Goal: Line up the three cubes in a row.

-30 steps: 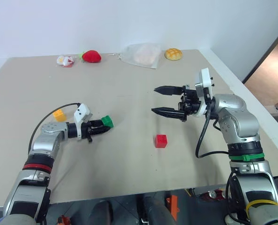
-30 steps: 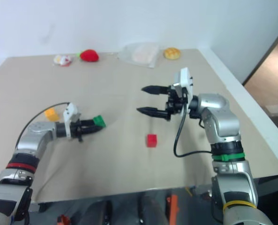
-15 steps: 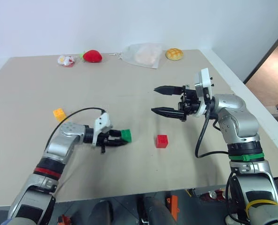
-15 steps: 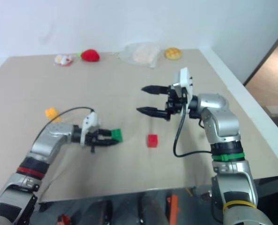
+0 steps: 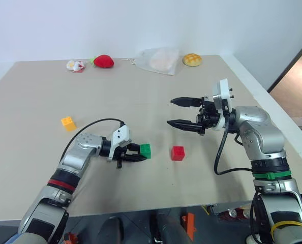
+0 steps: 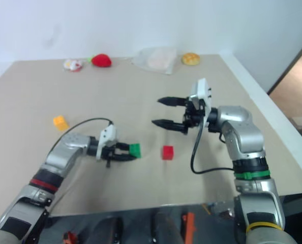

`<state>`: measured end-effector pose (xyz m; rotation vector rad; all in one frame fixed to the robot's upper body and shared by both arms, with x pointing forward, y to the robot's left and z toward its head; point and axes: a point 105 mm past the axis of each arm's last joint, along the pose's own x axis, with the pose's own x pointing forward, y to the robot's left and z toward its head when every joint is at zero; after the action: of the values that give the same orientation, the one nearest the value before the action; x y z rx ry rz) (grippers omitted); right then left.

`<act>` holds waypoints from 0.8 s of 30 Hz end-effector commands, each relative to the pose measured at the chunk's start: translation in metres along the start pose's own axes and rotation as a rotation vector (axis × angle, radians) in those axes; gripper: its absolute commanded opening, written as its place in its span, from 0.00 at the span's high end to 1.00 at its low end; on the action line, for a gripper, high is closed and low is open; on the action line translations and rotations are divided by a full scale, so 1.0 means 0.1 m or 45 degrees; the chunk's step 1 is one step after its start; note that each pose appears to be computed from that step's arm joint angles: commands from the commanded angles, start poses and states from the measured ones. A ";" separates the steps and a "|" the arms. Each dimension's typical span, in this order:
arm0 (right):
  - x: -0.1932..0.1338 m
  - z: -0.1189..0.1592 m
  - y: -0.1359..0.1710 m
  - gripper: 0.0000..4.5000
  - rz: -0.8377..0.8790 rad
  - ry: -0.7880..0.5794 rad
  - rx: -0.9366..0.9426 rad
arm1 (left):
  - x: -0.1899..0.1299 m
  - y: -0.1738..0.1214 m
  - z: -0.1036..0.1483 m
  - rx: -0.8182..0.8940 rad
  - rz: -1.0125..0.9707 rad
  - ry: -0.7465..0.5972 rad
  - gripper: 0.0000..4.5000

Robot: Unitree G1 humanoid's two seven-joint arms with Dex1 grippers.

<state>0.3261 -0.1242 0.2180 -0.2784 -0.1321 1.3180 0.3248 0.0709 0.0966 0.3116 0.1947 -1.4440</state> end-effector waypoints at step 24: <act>-0.42 -0.28 0.16 0.13 -0.044 0.243 -0.012 | 0.18 -0.05 0.11 0.071 -0.086 -0.025 0.71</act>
<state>0.3084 -0.1678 0.1744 -0.3828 0.0792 1.2491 0.3268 0.0614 0.0956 0.3269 0.1714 -1.4661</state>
